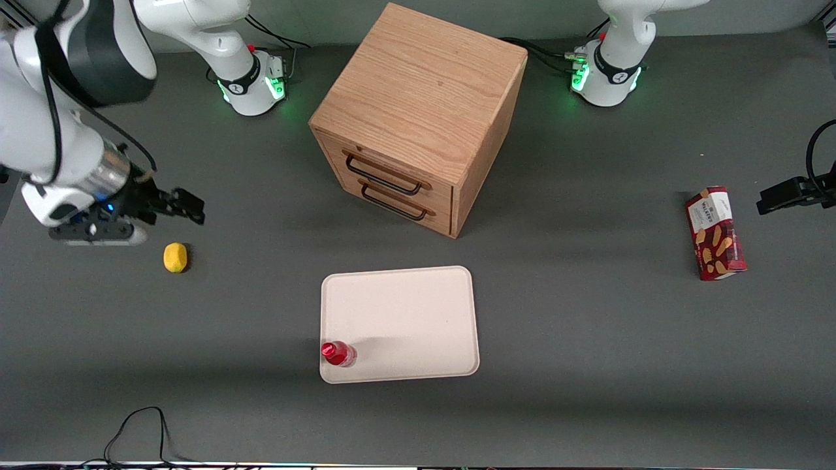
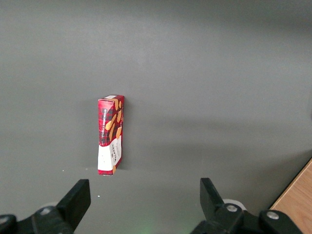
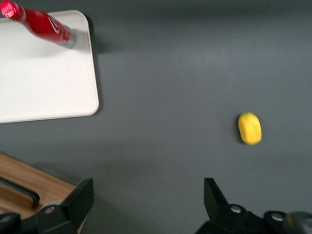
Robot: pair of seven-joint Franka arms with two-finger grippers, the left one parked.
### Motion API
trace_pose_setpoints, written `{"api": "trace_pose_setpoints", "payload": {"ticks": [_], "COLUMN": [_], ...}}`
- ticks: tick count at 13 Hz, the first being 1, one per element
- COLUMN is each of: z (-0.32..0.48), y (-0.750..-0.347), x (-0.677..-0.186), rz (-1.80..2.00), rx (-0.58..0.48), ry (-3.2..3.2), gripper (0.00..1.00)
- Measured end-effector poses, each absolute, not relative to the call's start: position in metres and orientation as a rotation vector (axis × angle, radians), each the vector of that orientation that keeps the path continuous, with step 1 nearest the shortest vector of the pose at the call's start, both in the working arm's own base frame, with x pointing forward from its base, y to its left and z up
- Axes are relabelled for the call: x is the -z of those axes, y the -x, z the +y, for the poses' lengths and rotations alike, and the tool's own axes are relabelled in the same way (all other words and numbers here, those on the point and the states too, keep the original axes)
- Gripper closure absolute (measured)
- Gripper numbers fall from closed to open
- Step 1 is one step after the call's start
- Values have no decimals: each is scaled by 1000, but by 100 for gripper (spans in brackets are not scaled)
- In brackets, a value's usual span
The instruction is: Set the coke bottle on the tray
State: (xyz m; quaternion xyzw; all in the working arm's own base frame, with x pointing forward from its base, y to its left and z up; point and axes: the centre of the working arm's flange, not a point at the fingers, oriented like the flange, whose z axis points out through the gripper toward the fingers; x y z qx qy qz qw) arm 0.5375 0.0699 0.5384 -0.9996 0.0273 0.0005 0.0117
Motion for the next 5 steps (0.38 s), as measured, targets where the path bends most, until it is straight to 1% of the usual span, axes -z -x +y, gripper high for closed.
{"api": "trace_pose_setpoints", "payload": {"ticks": [2,3,5], "z": [55,52,46], "y": [-508,-502,-506], "x": [-548,-550,-553], "rz": [85,87,103], "rx": [14,23,52], "ry": [3110,3108,3104], "gripper": [0,0,0]}}
